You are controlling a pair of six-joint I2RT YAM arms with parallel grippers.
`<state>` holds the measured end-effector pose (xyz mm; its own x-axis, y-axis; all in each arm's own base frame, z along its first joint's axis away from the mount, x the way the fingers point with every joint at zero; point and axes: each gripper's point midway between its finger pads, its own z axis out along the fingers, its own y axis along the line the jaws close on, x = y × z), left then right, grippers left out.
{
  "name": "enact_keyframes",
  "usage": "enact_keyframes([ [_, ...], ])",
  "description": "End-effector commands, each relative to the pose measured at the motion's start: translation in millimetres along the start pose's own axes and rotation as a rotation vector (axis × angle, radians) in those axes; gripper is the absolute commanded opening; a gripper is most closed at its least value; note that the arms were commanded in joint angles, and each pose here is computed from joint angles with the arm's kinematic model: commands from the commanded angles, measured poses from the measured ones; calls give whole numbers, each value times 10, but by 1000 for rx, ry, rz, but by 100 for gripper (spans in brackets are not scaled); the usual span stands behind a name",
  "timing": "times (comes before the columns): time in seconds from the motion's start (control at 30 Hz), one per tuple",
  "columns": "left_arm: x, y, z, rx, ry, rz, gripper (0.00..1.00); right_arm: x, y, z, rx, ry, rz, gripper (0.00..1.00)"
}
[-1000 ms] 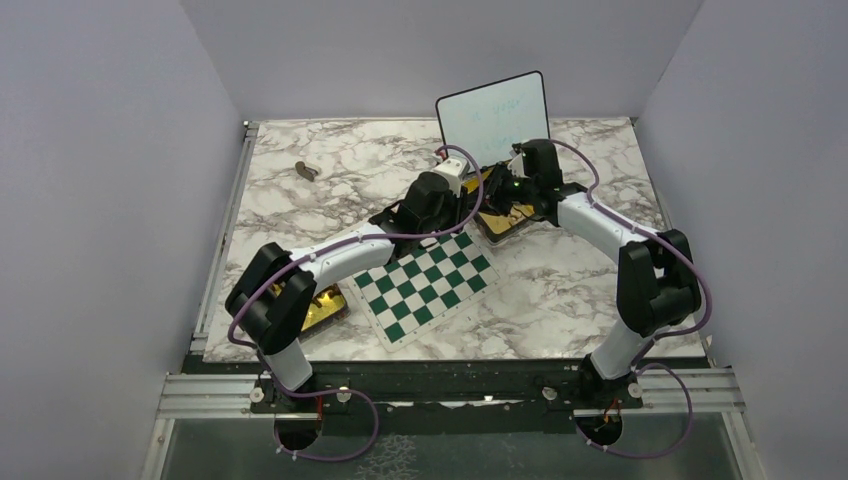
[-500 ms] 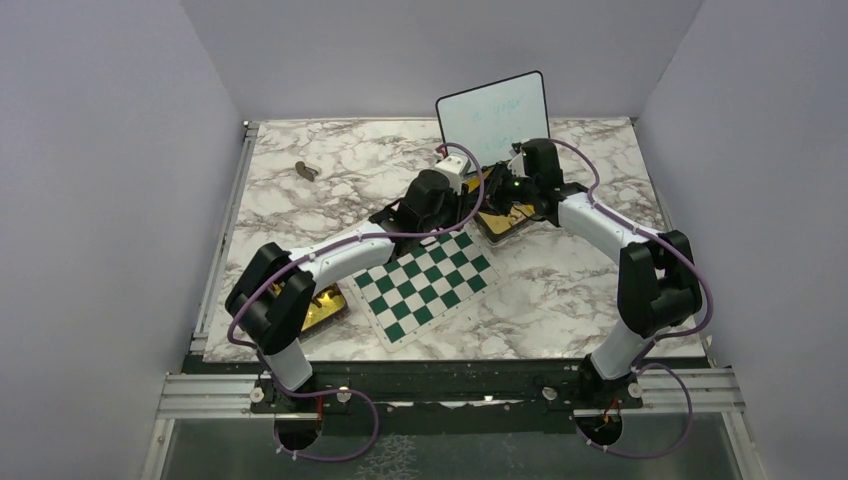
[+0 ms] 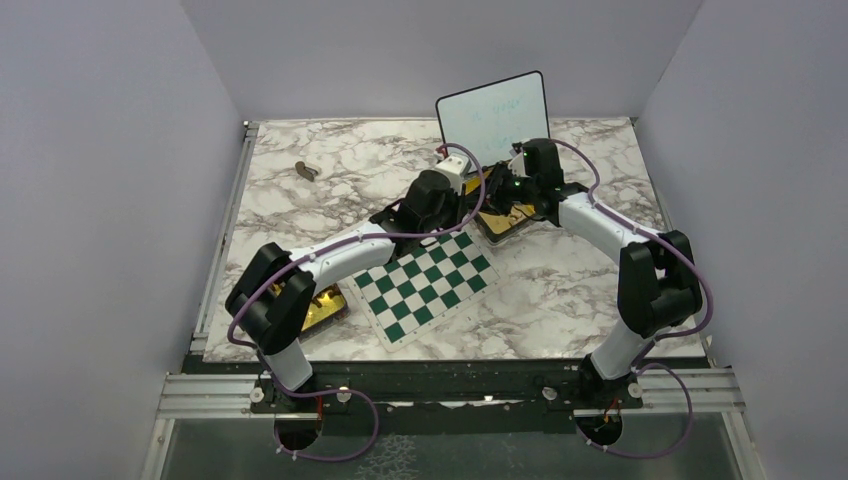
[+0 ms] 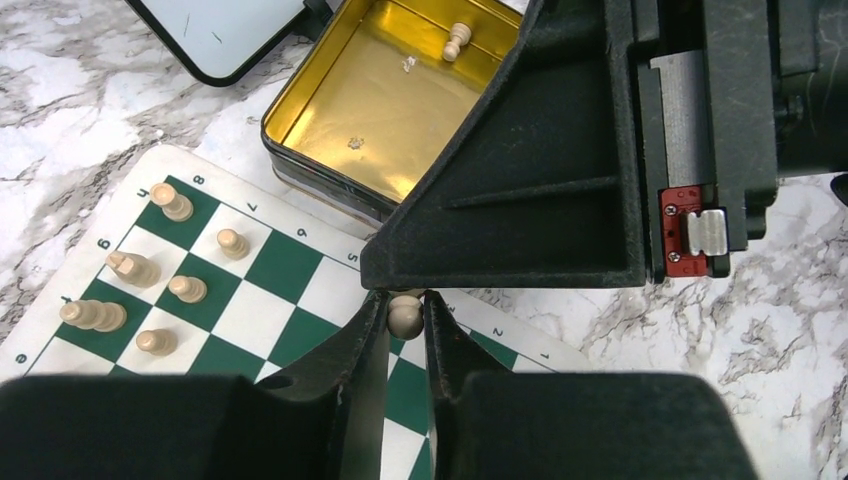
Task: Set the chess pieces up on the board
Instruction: Place the chess piece on the chessboard.
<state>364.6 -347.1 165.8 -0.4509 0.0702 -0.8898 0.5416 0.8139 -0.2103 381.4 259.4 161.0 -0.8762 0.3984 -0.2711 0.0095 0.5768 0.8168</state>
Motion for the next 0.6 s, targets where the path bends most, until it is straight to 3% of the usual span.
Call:
enact_keyframes([
  [0.0, -245, -25, -23, -1, -70, 7, 14, 79, 74, -59, -32, 18, -23, 12],
  [0.17, -238, -46, -37, 9, -46, 24, 1, 110, 61, -72, -29, 31, -36, 17],
  [0.37, -216, -7, -149, -14, -24, 8, 0, 103, 84, -128, -24, 17, -46, 29],
  [0.57, 5, 98, -362, -73, 91, -31, 0, 30, 119, -220, -8, -37, -70, 45],
])
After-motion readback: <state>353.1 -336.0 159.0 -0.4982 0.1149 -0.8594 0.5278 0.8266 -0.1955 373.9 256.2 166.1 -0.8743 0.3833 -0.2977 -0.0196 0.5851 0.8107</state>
